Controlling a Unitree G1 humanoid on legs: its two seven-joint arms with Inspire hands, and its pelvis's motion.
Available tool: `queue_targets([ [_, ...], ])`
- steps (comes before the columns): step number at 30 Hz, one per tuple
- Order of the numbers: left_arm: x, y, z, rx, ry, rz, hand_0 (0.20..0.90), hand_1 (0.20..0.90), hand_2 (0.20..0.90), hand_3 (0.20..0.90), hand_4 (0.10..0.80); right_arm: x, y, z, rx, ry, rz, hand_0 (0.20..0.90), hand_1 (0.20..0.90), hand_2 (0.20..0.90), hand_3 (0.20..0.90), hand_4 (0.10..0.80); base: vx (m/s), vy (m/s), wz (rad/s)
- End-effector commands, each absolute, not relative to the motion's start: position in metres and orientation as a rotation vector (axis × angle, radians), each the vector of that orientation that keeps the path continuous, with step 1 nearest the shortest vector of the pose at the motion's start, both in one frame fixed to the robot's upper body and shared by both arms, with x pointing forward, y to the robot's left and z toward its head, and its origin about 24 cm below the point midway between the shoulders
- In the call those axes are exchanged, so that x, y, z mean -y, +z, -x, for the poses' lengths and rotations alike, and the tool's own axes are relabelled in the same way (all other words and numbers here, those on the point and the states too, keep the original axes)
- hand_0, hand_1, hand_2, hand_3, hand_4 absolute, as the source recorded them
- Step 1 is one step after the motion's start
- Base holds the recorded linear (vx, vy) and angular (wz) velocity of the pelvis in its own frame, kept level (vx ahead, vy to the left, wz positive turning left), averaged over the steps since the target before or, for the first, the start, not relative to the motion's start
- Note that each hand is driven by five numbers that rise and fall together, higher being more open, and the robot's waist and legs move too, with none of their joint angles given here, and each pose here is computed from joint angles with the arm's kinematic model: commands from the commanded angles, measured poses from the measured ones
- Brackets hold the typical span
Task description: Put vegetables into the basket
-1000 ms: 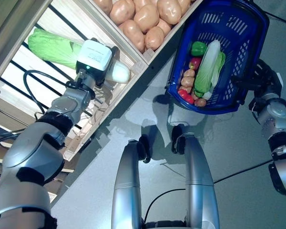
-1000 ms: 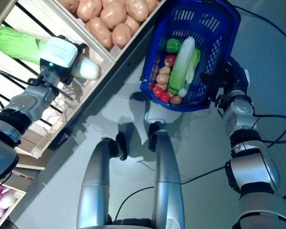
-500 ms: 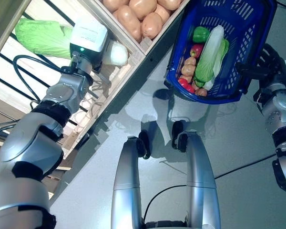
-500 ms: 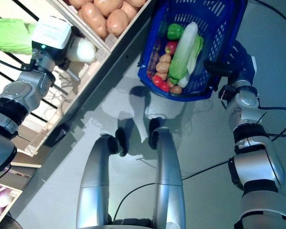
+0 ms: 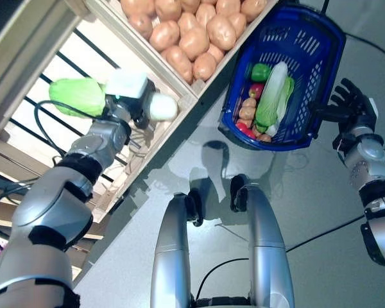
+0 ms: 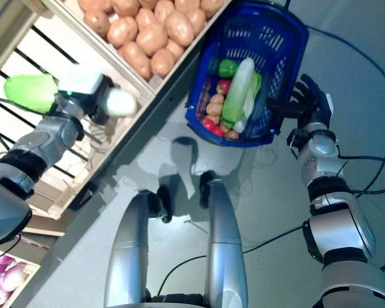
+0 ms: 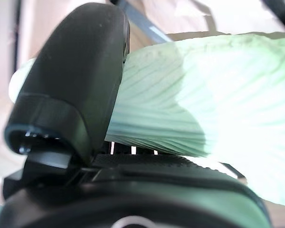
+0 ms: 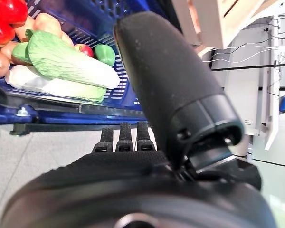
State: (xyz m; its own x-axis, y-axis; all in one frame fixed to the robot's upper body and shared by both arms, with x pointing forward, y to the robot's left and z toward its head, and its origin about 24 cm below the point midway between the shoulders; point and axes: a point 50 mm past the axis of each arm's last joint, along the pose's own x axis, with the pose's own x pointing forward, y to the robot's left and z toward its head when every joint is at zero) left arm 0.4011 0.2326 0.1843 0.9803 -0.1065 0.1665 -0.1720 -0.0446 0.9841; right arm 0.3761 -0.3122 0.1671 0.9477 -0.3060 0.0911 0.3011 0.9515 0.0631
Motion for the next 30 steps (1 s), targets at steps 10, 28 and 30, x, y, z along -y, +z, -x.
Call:
queue_targets([
  [10, -0.249, 0.188, -0.368, 0.409, 0.16, -1.007, 0.3, 0.3, 0.3, 0.3, 0.4, 0.273, 0.141, -0.357, 0.197, -0.199, 0.021, 0.9, 0.9, 0.9, 0.9, 0.8, 0.107, -0.022, 0.09],
  [28, -0.211, 0.111, -0.307, 0.379, 0.08, 0.074, 0.3, 0.3, 0.3, 0.3, 0.4, 0.155, 0.055, -0.294, 0.0, 0.441, -0.205, 0.9, 0.9, 0.9, 0.9, 0.8, 0.094, -0.025, 0.07],
  [30, -0.207, 0.111, -0.308, 0.376, 0.066, 0.125, 0.3, 0.3, 0.3, 0.3, 0.4, 0.147, 0.054, -0.291, -0.025, 0.499, -0.242, 0.9, 0.9, 0.9, 0.9, 0.8, 0.013, -0.051, -0.04],
])
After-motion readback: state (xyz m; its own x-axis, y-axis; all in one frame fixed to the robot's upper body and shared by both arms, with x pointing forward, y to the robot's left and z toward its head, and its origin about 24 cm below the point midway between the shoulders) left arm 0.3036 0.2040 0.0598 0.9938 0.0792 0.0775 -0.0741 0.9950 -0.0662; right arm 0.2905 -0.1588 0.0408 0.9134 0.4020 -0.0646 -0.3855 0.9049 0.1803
